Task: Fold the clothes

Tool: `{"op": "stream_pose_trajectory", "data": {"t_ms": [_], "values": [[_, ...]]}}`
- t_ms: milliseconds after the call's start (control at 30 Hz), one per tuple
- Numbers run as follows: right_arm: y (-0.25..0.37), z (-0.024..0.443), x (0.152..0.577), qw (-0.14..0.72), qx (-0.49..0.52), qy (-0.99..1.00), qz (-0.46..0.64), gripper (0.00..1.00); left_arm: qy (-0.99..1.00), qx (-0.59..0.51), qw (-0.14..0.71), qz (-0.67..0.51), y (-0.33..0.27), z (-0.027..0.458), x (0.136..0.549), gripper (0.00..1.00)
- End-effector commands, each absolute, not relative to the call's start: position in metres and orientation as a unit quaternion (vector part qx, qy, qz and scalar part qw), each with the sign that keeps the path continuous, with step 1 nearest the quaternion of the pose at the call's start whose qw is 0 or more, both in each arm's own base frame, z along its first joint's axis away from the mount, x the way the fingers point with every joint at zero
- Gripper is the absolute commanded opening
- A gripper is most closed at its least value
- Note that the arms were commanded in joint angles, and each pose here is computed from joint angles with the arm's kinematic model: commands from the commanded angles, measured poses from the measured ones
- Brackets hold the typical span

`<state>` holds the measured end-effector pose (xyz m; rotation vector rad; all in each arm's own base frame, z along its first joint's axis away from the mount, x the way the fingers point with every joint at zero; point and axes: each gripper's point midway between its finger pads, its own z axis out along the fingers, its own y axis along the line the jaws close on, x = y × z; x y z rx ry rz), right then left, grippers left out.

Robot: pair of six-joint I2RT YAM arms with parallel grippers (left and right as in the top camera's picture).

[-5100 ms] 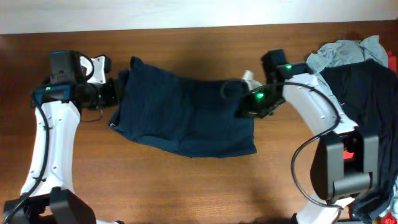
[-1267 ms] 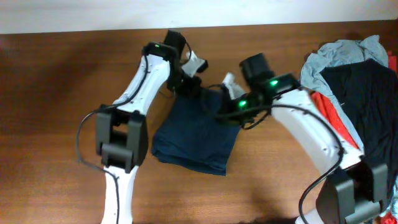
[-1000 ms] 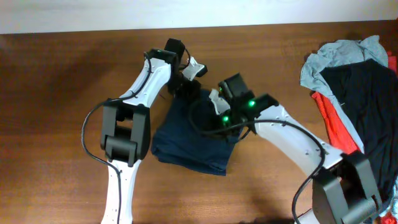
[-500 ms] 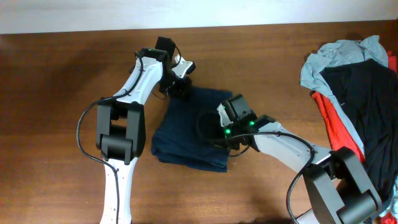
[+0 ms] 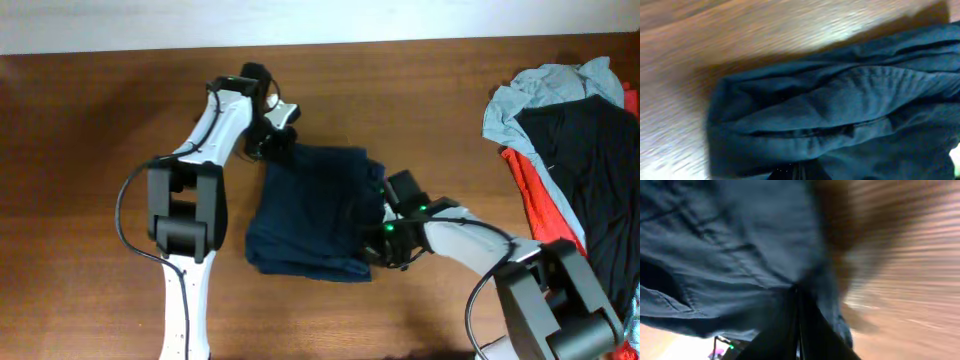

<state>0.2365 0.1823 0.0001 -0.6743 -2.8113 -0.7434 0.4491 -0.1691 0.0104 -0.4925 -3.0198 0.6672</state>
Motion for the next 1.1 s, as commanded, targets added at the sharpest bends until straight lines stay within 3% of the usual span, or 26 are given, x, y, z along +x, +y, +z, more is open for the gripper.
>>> {"op": "stream_pose_trajectory", "data": {"t_ms": [0, 267, 467, 567, 767, 900, 1067], "values": [[0.135, 0.009, 0.272, -0.006, -0.188, -0.962, -0.198, 0.04, -0.975, -0.124, 0.02, 0.185, -0.133, -0.005, 0.452, 0.04], [0.096, 0.087, 0.372, -0.175, -0.078, -0.964, -0.185, 0.04, -0.967, -0.125, 0.028, 0.218, -0.146, 0.0, 0.447, 0.04], [0.169, 0.166, 0.362, -0.144, 0.023, -0.922, -0.359, 0.04, -0.967, -0.131, 0.015, 0.218, -0.149, 0.001, 0.453, 0.04], [0.213, 0.181, 0.348, -0.136, 0.079, -0.898, -0.412, 0.04, -0.967, -0.132, 0.001, 0.219, -0.149, 0.001, 0.459, 0.05], [0.282, 0.142, 0.318, -0.087, 0.127, -0.913, -0.377, 0.04, -0.966, -0.134, -0.017, 0.219, -0.15, 0.001, 0.468, 0.05], [0.321, 0.076, 0.289, -0.018, 0.152, -0.93, -0.335, 0.04, -0.966, -0.135, -0.019, 0.219, -0.15, 0.001, 0.469, 0.06], [0.335, 0.012, 0.284, 0.012, 0.159, -0.939, -0.305, 0.04, -0.966, -0.135, -0.018, 0.219, -0.15, 0.001, 0.469, 0.06]]}}
